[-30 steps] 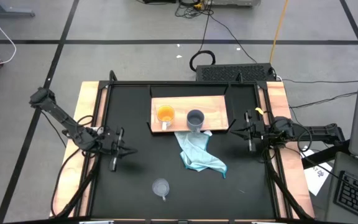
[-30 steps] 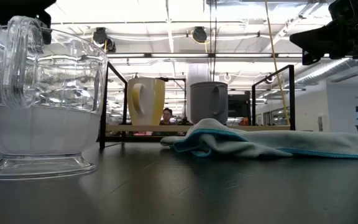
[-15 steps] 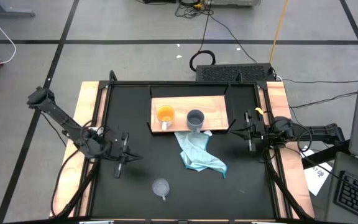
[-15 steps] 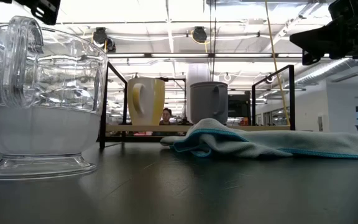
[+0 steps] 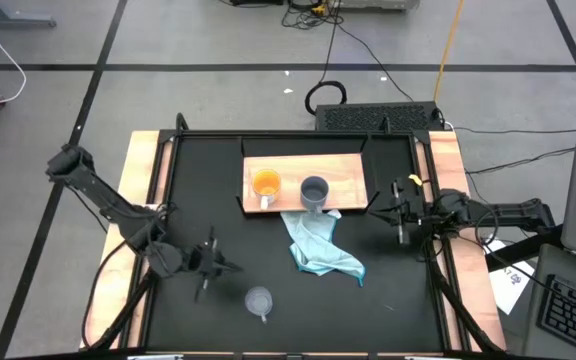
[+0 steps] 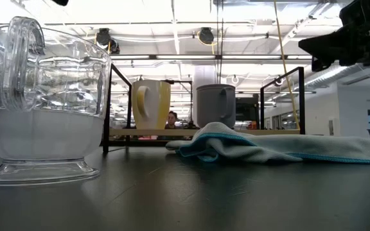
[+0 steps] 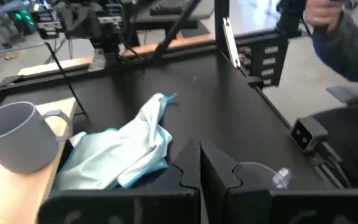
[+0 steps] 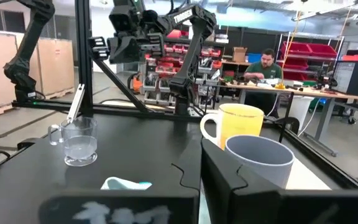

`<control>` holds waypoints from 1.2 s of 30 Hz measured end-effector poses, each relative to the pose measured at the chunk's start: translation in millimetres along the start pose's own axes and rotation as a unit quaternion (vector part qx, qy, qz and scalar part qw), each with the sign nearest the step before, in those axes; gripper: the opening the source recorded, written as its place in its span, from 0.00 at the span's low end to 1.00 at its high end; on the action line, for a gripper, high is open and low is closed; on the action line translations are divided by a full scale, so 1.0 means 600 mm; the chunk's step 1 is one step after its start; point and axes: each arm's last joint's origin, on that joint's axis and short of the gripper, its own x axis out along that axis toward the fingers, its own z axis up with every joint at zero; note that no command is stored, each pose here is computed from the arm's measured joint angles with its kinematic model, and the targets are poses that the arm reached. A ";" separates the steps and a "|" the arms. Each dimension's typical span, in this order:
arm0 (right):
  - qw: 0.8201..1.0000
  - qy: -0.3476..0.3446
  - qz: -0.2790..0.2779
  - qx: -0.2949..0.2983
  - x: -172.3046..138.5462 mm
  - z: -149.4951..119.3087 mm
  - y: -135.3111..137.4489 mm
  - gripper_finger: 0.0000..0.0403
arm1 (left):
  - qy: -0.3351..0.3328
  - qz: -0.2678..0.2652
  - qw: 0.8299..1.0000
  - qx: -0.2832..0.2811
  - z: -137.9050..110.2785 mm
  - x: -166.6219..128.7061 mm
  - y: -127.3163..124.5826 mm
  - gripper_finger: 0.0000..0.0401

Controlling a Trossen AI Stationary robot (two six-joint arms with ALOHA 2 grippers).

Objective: Stack small to large cups/mugs on shelf
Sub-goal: Put the transparent mug on the shelf

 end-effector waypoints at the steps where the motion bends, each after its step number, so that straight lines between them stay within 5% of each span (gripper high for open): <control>1: 1.000 -0.009 -0.001 0.000 0.000 0.002 0.000 0.00 | 0.006 -0.001 1.000 0.000 0.003 0.003 -0.002 0.00; 20: 0.999 -0.036 -0.002 -0.005 0.000 0.010 -0.001 0.00 | 0.107 -0.054 0.982 -0.144 0.029 0.083 -0.019 0.02; 28: 0.999 -0.036 -0.003 -0.005 0.000 0.010 -0.001 0.00 | 0.170 -0.064 0.973 -0.141 0.041 0.120 -0.028 0.17; 36: 0.999 -0.036 -0.003 -0.005 0.000 0.010 -0.001 0.00 | 0.261 -0.051 0.946 -0.185 0.053 0.155 -0.008 0.39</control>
